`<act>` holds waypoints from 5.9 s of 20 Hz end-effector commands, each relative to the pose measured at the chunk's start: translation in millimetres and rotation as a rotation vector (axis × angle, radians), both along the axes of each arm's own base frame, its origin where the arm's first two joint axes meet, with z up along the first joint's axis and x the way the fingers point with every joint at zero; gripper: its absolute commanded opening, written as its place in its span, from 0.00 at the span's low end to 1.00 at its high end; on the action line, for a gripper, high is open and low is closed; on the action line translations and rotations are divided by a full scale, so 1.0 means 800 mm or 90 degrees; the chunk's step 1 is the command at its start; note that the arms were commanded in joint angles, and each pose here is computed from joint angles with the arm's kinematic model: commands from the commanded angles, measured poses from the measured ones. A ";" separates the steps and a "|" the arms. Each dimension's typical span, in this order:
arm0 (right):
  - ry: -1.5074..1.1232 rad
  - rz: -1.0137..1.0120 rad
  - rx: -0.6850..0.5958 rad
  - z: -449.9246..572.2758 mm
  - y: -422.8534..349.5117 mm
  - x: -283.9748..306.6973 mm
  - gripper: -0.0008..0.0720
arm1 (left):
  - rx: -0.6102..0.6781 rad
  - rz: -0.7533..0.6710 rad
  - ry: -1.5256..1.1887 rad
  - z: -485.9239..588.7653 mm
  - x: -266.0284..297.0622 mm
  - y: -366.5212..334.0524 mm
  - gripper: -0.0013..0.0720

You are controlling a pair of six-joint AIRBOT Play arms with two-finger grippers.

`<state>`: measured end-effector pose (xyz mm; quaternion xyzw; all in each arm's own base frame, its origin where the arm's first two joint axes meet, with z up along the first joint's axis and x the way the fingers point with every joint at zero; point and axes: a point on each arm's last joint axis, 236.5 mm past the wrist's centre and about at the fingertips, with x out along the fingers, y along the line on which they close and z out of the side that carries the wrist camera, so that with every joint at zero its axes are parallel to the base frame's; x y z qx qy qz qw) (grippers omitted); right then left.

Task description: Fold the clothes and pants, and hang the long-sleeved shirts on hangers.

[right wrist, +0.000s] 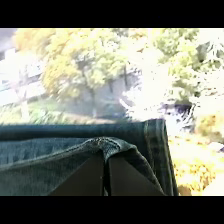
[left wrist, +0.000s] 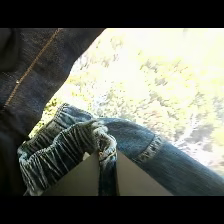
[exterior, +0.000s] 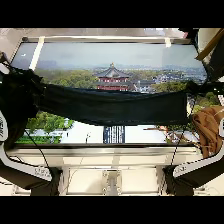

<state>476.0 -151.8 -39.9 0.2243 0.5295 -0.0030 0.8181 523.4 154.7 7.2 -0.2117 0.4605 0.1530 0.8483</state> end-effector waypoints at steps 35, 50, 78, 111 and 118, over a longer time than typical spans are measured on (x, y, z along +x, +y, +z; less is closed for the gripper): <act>0.136 0.053 0.189 -0.063 -0.031 -0.126 0.73 | 0.151 -0.601 -0.196 0.099 0.016 -0.471 0.80; 0.029 0.161 0.389 -0.022 0.094 -0.086 0.06 | 0.120 -0.626 -0.198 0.074 0.011 -0.516 0.42; -0.180 0.354 0.278 0.078 0.666 -0.038 0.07 | 0.089 -0.419 -0.025 0.088 -0.013 -0.308 0.06; 0.108 0.106 0.398 -0.076 0.418 -0.058 0.85 | 0.102 -0.439 0.001 0.091 -0.028 -0.295 0.06; 0.166 0.258 0.427 -0.036 0.503 -0.128 0.06 | 0.138 -0.440 0.057 0.076 -0.043 -0.273 0.06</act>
